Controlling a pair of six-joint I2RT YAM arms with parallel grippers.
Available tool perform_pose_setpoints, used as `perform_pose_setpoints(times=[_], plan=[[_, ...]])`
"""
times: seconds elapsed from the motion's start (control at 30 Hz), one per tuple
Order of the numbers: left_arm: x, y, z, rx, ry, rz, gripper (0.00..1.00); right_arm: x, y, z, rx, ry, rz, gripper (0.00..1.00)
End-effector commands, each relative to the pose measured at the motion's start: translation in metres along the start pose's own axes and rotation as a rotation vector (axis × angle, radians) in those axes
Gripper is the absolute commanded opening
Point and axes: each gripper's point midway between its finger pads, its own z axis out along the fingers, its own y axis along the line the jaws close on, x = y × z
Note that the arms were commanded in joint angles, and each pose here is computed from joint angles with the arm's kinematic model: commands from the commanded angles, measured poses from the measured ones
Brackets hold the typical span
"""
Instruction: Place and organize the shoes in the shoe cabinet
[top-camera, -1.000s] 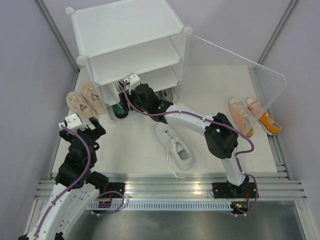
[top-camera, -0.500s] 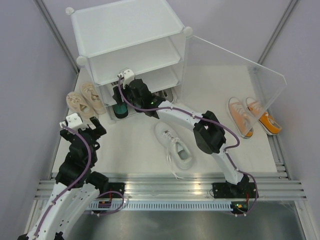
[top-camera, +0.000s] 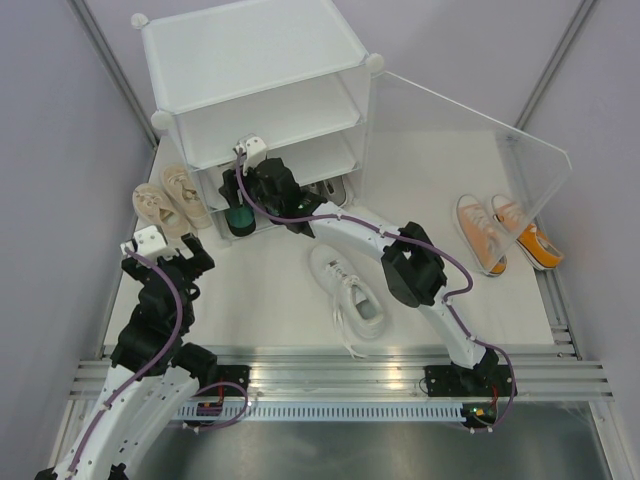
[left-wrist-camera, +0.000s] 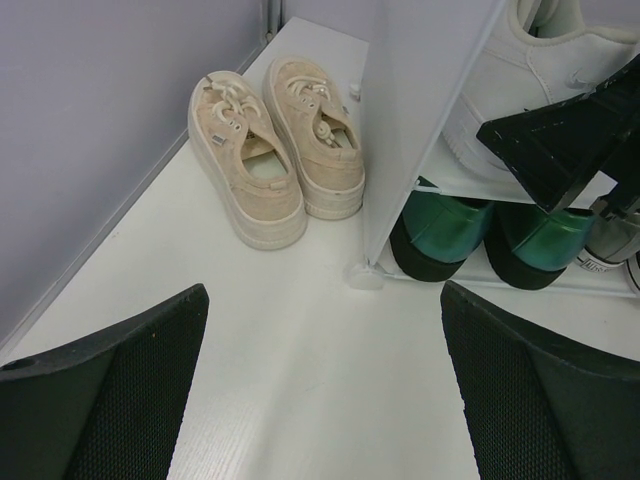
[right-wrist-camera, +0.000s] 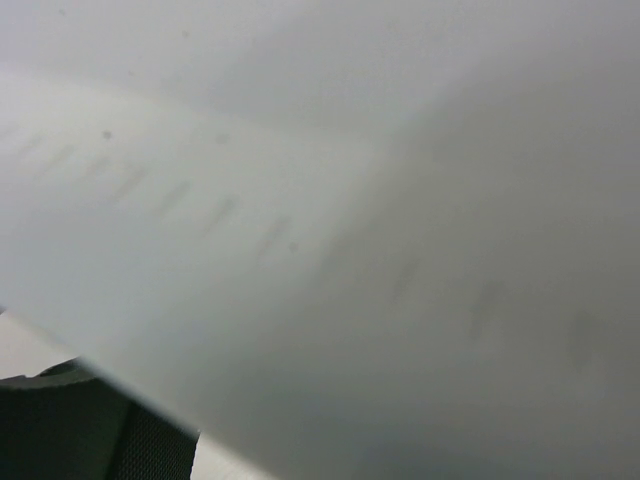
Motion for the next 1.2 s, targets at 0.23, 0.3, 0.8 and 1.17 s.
perform_pose_setpoints(times=[0.23, 0.3, 0.8, 1.17], plan=[[-0.010, -0.007, 0.000, 0.032, -0.020, -0.019, 1.00, -0.017, 0.036, 0.004, -0.173, -0.069, 0.044, 0.69], [-0.010, -0.007, 0.000, 0.034, -0.021, -0.019, 1.00, -0.017, 0.037, 0.002, -0.177, -0.067, 0.041, 0.71], [-0.009, -0.010, 0.000, 0.047, -0.019, -0.015, 1.00, -0.009, 0.051, -0.011, -0.276, -0.059, 0.035, 0.87], [-0.011, -0.011, -0.001, 0.058, -0.022, -0.020, 1.00, -0.008, 0.044, -0.013, -0.280, -0.039, 0.049, 0.87]])
